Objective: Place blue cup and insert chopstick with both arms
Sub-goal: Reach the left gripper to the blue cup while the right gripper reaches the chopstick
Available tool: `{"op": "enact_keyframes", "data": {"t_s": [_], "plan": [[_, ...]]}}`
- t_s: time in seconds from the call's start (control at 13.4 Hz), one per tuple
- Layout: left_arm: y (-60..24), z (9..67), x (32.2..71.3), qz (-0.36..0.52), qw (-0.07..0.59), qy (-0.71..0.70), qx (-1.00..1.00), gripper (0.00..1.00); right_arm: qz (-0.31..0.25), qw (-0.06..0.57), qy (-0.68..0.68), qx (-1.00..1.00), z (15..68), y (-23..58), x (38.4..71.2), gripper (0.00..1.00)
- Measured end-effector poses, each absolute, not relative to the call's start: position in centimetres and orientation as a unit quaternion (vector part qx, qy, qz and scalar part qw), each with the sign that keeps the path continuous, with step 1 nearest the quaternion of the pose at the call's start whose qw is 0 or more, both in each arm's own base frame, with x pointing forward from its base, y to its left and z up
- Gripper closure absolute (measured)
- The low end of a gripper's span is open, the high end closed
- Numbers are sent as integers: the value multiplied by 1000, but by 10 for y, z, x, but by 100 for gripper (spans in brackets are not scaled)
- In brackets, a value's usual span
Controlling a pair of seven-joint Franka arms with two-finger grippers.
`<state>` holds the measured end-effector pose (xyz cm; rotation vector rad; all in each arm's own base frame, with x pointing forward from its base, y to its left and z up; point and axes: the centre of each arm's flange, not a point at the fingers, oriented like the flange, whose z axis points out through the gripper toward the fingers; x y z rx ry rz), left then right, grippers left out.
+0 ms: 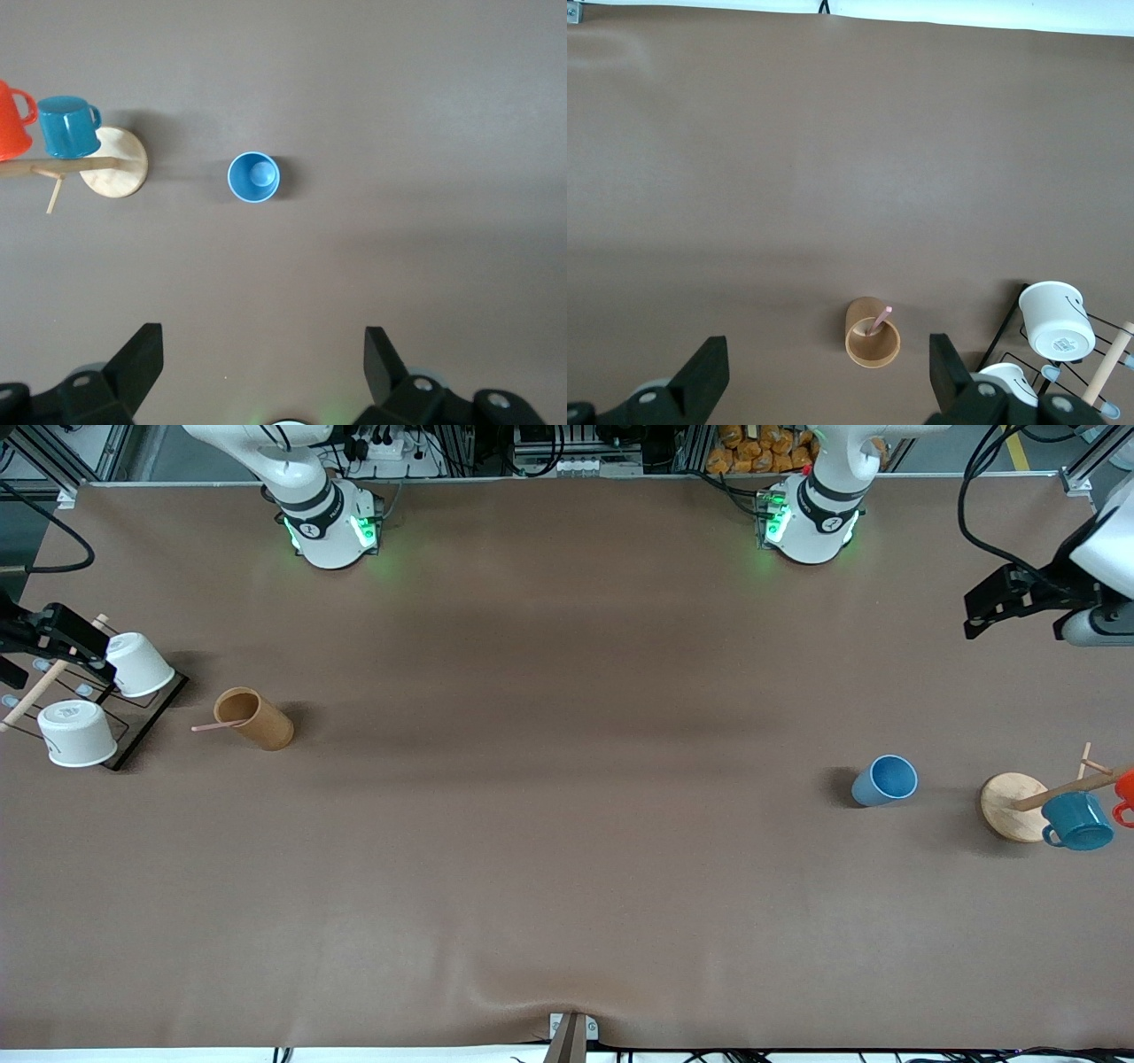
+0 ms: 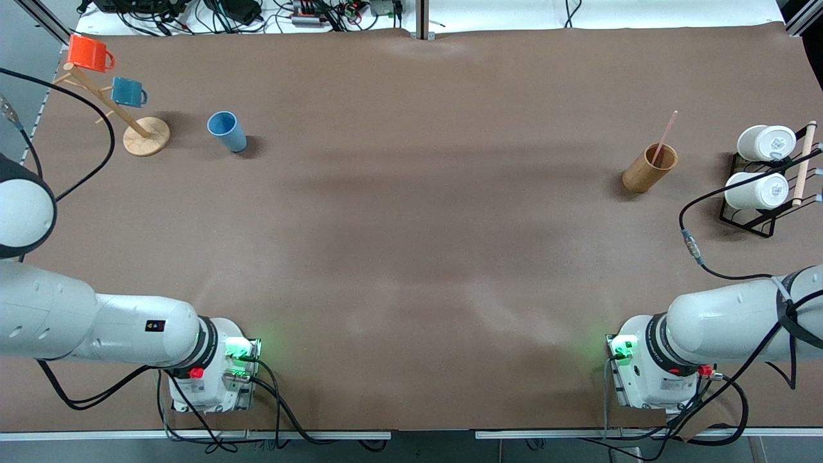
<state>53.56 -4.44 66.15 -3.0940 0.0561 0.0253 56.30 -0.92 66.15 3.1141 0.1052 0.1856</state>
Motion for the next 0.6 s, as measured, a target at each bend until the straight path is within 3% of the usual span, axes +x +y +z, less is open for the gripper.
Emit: {"op": "enact_keyframes", "data": {"t_s": [0.6], "plan": [[-35,644,540,29,14,13,-999,0,57,9,32,998,656,-11,567,0]]}}
